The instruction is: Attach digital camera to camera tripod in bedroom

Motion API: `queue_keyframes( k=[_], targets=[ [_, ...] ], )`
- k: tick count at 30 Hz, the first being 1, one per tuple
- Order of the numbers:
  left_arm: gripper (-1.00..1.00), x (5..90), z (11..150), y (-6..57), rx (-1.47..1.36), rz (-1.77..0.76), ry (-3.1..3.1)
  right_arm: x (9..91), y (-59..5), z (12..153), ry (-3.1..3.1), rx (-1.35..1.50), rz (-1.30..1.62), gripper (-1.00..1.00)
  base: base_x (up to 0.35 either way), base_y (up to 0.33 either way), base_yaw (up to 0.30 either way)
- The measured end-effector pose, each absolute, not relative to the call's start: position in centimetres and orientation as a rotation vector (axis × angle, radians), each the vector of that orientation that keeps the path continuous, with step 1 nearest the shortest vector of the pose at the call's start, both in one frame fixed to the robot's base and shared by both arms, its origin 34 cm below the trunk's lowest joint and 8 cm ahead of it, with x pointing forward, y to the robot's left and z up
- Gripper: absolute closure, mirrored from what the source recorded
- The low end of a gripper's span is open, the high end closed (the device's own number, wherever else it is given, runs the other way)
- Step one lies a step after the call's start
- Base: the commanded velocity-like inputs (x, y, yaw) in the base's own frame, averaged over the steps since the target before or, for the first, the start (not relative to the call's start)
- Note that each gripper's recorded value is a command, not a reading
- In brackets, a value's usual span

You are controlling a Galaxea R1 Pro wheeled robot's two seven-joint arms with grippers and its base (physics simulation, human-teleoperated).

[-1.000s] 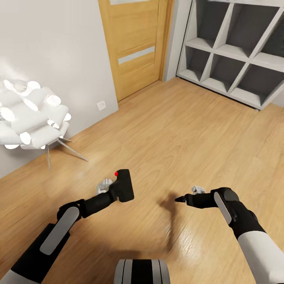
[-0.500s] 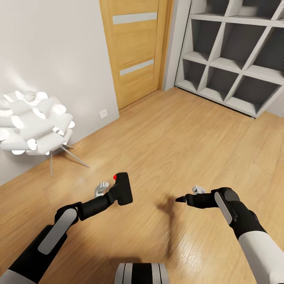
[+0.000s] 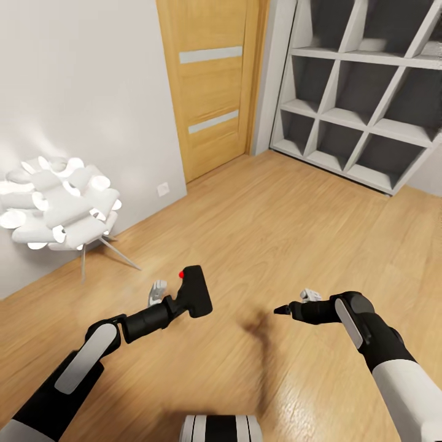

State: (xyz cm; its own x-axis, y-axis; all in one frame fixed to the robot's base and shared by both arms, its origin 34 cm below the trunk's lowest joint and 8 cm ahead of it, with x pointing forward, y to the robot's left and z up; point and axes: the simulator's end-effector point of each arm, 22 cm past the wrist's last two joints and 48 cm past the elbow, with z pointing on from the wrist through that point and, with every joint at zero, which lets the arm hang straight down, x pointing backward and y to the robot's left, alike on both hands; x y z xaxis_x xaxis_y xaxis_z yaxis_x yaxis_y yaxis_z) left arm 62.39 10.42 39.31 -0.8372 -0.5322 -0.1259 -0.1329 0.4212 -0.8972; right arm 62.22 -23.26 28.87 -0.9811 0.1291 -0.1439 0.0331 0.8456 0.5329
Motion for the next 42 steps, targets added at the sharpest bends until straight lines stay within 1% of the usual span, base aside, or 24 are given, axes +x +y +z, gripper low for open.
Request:
queue_keyframes(
  k=[42],
  targets=[
    [1.00, 63.2, 48.4, 10.5, -0.448, -1.387, 2.167, 65.0, -24.0, 39.5, 2.674, 0.047, 0.810, -1.00, 0.000, 0.000, 0.000]
  ],
)
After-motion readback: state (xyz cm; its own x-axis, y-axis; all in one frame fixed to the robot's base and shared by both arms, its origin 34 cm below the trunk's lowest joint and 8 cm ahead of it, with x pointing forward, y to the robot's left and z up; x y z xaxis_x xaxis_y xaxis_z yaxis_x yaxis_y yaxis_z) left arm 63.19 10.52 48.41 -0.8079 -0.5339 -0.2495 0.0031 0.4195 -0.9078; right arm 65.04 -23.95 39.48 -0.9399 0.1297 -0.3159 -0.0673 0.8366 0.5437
